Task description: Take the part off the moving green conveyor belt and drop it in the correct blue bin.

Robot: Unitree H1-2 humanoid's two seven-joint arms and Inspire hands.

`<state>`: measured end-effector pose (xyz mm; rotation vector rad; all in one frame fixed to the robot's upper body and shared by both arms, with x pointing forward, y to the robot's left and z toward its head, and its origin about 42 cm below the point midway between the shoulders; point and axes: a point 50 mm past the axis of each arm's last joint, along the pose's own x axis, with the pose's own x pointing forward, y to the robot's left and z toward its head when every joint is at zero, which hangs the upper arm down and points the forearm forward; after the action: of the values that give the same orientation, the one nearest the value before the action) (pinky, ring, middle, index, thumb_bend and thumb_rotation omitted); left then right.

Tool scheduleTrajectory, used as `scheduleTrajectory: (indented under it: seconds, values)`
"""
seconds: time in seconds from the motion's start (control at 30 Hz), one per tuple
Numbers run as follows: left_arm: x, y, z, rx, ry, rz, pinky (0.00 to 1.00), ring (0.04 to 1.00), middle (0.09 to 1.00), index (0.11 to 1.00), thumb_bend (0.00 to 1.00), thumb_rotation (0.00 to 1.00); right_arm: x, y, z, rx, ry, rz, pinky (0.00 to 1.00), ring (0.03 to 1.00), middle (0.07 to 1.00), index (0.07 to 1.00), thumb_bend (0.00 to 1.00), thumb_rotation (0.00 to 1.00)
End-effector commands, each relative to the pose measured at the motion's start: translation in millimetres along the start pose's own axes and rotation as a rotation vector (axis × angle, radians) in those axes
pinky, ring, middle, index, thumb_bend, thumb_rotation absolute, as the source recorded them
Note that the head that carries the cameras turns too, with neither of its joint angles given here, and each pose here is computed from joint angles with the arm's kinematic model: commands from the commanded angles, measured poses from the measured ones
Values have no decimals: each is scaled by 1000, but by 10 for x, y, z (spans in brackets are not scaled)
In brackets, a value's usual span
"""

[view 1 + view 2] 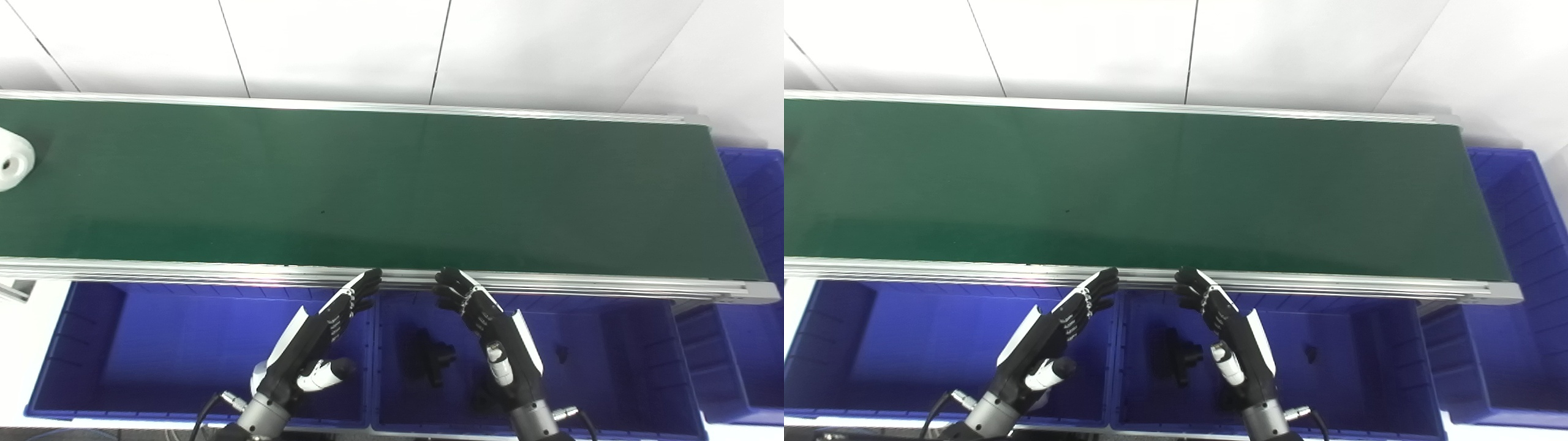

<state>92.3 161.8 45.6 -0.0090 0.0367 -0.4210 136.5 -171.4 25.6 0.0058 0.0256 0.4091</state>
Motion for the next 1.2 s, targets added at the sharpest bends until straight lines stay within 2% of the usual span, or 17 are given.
scheduleTrajectory:
  seconds: [0.0,1.17]
  values:
    - [17,-3,47,12,-35,-11,919,950,951,926,912,842,47,5,93,-13,-82,2,784,824,853,860,1000,977]
    - [14,-1,42,15,-37,-9,920,948,948,923,912,843,48,8,91,-14,-82,6,771,824,854,860,1000,972]
